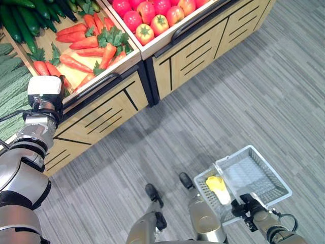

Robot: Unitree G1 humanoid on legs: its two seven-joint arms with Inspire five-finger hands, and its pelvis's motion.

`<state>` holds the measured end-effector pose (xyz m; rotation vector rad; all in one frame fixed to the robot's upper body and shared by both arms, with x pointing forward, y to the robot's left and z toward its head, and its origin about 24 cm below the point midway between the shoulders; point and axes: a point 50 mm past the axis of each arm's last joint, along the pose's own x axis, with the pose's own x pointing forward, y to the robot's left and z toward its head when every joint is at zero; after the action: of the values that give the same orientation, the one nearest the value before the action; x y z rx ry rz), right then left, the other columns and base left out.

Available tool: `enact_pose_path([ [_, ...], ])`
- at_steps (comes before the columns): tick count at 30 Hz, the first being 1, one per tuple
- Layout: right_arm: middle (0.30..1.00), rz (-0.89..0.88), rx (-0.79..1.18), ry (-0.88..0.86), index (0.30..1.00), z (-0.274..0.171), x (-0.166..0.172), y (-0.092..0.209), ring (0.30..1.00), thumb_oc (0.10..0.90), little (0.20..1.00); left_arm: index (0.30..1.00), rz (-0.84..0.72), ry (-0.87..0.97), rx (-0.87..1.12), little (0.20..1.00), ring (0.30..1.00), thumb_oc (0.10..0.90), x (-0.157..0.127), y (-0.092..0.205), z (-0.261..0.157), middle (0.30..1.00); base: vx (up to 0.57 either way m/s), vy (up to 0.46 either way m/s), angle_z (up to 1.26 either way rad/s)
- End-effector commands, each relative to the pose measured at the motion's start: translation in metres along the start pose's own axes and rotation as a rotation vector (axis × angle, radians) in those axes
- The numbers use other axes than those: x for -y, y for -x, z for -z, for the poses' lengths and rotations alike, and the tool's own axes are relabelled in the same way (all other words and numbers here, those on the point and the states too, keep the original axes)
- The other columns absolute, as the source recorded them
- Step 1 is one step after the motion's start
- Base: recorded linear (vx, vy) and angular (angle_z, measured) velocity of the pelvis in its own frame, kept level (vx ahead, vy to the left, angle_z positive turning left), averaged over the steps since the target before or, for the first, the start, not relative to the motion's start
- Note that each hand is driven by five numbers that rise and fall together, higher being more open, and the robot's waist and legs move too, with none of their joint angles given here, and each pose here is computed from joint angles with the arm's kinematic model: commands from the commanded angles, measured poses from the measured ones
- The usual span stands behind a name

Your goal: Get the vegetables into the basket

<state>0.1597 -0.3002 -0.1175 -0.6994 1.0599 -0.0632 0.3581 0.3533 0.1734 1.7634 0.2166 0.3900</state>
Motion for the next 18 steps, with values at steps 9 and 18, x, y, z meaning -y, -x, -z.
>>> enact_pose_path([
  [9,0.3,-0.037,-0.097,0.084,0.3,0.038,-0.01,0.008,0.3,0.4,0.3,1.0,-0.299,0.028,-0.15,1.0,1.0,0.9,-0.081,-0.014,0.033,1.0,0.01,-0.016,-0.02],
  [18,0.3,-0.034,-0.079,0.12,0.3,0.033,-0.007,0.006,0.3,0.4,0.3,1.0,-0.315,-0.204,-0.188,1.0,1.0,0.9,-0.103,-0.014,0.053,1.0,0.0,-0.01,-0.01],
])
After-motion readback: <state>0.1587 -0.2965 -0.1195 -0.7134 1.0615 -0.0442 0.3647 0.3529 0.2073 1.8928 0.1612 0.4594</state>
